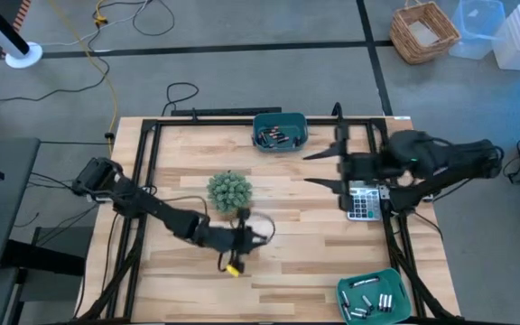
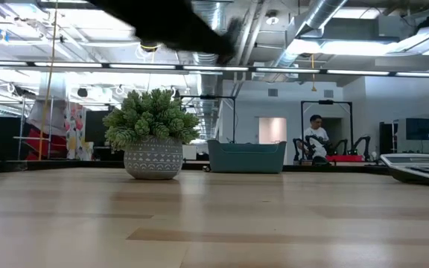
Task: Sort batteries
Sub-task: Put the silver battery into the green bin
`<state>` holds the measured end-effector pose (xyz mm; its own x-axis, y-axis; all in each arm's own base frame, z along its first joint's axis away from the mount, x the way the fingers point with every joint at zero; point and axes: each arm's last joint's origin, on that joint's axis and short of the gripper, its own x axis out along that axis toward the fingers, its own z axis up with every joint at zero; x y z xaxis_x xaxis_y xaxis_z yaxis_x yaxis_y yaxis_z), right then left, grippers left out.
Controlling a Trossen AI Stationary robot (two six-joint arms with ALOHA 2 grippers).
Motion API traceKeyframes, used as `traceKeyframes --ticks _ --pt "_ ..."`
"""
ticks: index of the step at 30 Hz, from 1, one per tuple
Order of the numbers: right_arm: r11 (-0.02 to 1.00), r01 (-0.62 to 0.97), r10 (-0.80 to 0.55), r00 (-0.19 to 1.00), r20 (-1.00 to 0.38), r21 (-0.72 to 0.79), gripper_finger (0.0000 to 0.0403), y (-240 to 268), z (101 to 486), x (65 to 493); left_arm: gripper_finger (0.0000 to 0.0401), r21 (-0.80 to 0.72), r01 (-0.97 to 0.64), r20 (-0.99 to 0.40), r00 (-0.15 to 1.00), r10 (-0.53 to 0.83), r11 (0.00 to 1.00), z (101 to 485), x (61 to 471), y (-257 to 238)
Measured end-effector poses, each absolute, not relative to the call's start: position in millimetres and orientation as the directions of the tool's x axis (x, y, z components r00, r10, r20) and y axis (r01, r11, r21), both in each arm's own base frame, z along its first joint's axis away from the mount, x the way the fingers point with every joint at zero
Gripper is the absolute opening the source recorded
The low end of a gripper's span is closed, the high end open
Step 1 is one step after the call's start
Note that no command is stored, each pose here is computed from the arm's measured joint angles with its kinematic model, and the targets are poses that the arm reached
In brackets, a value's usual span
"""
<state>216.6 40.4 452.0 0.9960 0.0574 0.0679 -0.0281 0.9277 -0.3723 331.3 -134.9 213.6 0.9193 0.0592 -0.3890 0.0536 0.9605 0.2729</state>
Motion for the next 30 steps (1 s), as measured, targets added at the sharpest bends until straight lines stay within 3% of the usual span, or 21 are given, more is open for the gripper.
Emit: traceKeyframes --ticks 6,12,18,30 --pt "0.946 -0.028 0.073 0.989 0.129 -0.323 0.022 55.6 464.6 186.5 0.0038 0.273 0.03 -0.24 0.97 0.037 0.962 232.6 360.9 -126.1" --pt "0.951 -0.047 0.105 0.979 0.173 -0.307 0.022 62.7 472.5 166.1 0.0038 0.328 0.122 -0.264 0.964 -0.033 0.937 225.9 428.8 -141.8" --pt "0.954 -0.083 0.147 0.966 0.211 -0.288 0.022 65.5 480.8 152.4 0.0038 0.279 0.212 -0.155 0.972 -0.174 0.937 234.6 489.3 -140.6" --pt "0.955 -0.123 0.178 0.965 0.191 -0.268 0.022 64.7 492.2 140.3 0.0038 0.115 0.415 -0.124 0.908 -0.401 0.903 183.1 579.6 -149.8"
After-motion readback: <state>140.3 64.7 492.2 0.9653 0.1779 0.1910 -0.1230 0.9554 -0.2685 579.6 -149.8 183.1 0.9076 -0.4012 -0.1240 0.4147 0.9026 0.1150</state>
